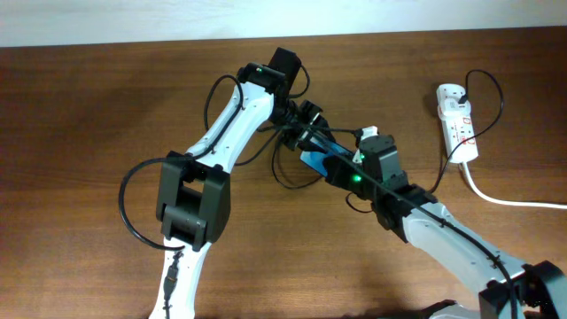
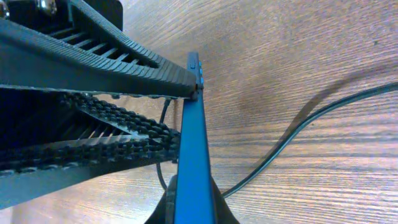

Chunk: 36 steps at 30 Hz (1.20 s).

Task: Plug charger to phone and switch on socket
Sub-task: 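Grasp the phone with the right gripper and release the left gripper, then regrasp the phone top with the left gripper, release the right gripper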

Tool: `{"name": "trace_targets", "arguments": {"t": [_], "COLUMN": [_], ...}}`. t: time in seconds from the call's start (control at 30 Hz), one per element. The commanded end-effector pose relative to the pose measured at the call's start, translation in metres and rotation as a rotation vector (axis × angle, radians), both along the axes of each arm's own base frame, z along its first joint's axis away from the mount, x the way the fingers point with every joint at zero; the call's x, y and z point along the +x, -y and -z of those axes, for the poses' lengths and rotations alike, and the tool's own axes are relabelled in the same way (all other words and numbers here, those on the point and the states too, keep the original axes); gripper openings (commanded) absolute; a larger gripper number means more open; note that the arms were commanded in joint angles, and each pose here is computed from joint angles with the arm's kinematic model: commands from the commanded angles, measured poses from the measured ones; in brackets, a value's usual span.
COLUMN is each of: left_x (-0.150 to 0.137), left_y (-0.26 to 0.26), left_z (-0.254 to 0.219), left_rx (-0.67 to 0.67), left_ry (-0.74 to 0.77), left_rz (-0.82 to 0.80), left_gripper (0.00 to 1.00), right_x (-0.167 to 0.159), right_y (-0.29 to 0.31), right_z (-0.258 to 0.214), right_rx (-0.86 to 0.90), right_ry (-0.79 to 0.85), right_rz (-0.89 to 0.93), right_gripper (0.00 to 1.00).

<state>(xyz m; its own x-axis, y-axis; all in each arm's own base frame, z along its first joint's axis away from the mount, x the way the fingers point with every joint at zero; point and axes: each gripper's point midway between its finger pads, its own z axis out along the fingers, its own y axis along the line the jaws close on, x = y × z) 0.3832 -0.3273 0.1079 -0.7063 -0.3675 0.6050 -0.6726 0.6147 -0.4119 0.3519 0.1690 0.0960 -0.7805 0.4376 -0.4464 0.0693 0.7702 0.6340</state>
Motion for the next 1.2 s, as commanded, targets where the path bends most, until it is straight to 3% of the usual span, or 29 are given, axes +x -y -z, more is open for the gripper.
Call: {"name": "trace_targets", "arguments": {"t": [0.0, 0.03, 0.1, 0.2, 0.27, 0.37, 0.47, 0.5, 0.63, 0.83, 1.17], "left_x": [0.011, 0.016, 0.024, 0.038, 0.047, 0.053, 0.066, 0.070, 0.072, 0.080, 0.090], "left_y": [-0.006, -0.004, 0.004, 0.027, 0.037, 0.022, -0.002, -0.008, -0.011, -0.009, -0.001], "left_z": [-0.010, -0.015, -0.026, -0.061, -0.095, -0.129, -0.136, -0.136, -0.136, -0.148, -0.149], "left_rx": [-0.078, -0.129, -0.221, -0.470, -0.667, -0.850, -0.874, -0.866, -0.835, -0.841, -0.803], "left_ry": [0.102, 0.168, 0.265, 0.540, 0.776, 0.893, 0.912, 0.885, 0.668, 0.652, 0.701], "left_rz": [0.065, 0.106, 0.156, 0.298, 0.403, 0.447, 0.418, 0.395, 0.290, 0.268, 0.240], "left_gripper": [0.17, 0.13, 0.17, 0.32, 0.32, 0.31, 0.32, 0.32, 0.52, 0.52, 0.48], "right_x": [0.020, 0.022, 0.024, 0.026, 0.031, 0.042, 0.058, 0.063, 0.089, 0.100, 0.098], "right_y": [0.026, 0.033, 0.040, 0.054, 0.072, 0.085, 0.110, 0.111, 0.084, 0.054, 0.027], "right_z": [-0.032, -0.035, -0.042, -0.064, -0.101, -0.134, -0.151, -0.158, -0.166, -0.152, -0.176], "right_rx": [0.032, 0.044, 0.049, 0.080, 0.140, 0.228, 0.442, 0.488, 0.666, 0.690, 0.764], "right_ry": [0.085, 0.090, 0.105, 0.158, 0.232, 0.272, 0.265, 0.288, 0.329, 0.346, 0.351], "right_rz": [0.071, 0.080, 0.099, 0.121, 0.182, 0.292, 0.566, 0.588, 0.560, 0.570, 0.547], "right_gripper": [0.04, 0.04, 0.04, 0.04, 0.04, 0.04, 0.04, 0.04, 0.04, 0.04, 0.04]}}
